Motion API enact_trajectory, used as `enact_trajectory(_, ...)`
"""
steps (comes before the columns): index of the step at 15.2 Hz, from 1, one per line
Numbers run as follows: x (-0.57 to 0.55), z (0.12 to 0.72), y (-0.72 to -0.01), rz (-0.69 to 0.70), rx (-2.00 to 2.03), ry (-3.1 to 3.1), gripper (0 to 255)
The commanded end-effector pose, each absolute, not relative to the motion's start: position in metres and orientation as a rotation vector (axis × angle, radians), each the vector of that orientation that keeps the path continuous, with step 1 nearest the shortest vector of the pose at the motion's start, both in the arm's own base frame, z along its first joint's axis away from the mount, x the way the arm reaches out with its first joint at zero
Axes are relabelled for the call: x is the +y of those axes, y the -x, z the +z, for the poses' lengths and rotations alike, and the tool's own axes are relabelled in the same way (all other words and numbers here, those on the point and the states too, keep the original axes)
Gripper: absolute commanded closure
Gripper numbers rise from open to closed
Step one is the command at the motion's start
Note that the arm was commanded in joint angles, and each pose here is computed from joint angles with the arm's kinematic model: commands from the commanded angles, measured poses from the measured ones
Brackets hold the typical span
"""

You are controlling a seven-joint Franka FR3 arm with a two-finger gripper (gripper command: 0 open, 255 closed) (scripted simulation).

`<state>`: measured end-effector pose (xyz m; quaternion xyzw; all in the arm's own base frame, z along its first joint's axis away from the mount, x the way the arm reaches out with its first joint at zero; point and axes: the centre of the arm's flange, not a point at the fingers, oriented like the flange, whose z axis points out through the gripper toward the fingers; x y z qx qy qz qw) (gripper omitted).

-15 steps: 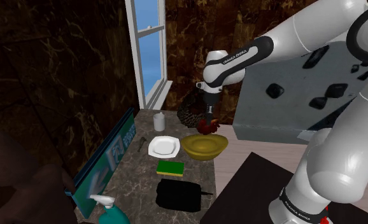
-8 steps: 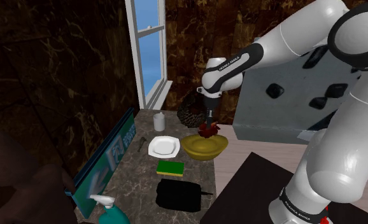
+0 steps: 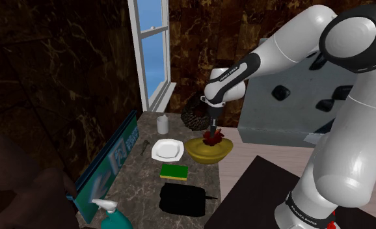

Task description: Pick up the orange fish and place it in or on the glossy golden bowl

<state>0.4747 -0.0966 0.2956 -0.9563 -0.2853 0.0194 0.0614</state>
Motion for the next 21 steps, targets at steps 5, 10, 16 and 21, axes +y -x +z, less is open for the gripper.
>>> enact_trajectory(5, -0.096, 0.280, -0.474, 0.068, -0.863, 2.890, 255)
enact_trajectory(10, -0.095, 0.280, -0.474, 0.068, -0.863, 2.890, 0)
enact_trajectory(16, -0.097, 0.293, -0.475, 0.068, -0.863, 2.890, 0)
enact_trajectory(21, -0.101, 0.330, -0.478, 0.068, -0.863, 2.890, 0)
